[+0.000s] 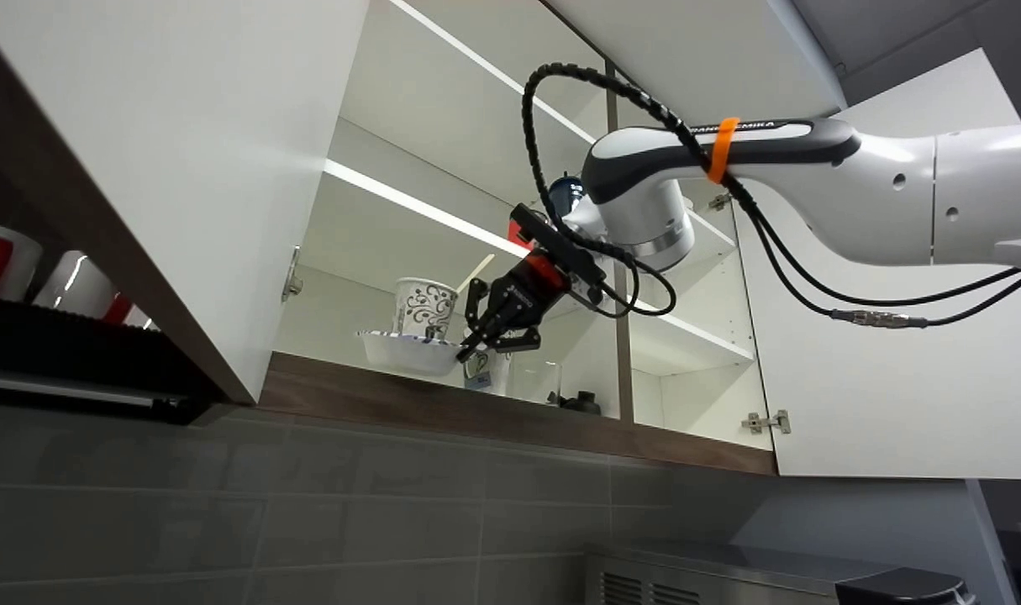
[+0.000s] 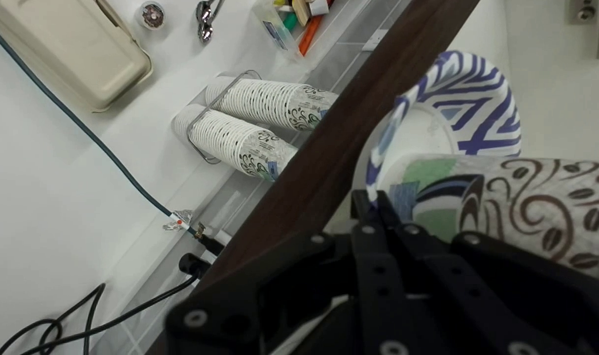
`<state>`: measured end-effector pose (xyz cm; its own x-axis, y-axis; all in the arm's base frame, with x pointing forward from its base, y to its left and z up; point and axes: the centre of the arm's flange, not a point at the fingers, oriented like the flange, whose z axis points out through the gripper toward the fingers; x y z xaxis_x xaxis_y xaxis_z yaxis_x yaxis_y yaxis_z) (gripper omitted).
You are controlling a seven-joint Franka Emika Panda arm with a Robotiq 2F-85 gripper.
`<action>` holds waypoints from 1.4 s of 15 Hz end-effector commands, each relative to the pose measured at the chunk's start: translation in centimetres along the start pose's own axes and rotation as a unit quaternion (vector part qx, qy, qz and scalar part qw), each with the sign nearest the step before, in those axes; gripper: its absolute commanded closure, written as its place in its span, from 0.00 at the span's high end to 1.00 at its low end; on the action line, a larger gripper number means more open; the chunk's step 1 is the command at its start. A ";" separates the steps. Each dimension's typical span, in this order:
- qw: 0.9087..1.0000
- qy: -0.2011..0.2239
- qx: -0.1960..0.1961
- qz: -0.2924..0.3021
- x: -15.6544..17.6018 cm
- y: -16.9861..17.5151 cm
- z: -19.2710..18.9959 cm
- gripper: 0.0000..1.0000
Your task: Put the chopsticks in the cup, then put the bowl in the top cabinet
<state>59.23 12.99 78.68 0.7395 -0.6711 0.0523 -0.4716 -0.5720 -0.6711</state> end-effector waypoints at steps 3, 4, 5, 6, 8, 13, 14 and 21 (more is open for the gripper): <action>1.000 0.017 -0.003 0.016 1.1 -3.5 1.5 0.00; 1.000 0.019 -0.003 0.019 1.0 -5.2 3.0 0.00; 1.000 0.022 -0.004 0.021 0.9 -5.6 3.5 0.00; 0.999 0.023 -0.007 0.024 0.9 -6.1 4.3 0.00; 0.999 0.023 -0.007 0.028 0.5 -7.0 5.3 0.11; 0.999 0.026 0.012 0.038 0.6 -7.4 5.2 0.57; 0.999 0.027 0.015 0.037 0.7 -7.4 4.8 0.66; 0.998 0.027 0.037 0.031 1.0 -6.6 1.6 1.00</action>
<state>63.32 17.59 80.39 0.6766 -0.7330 0.0696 -0.4704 -0.5031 -0.7250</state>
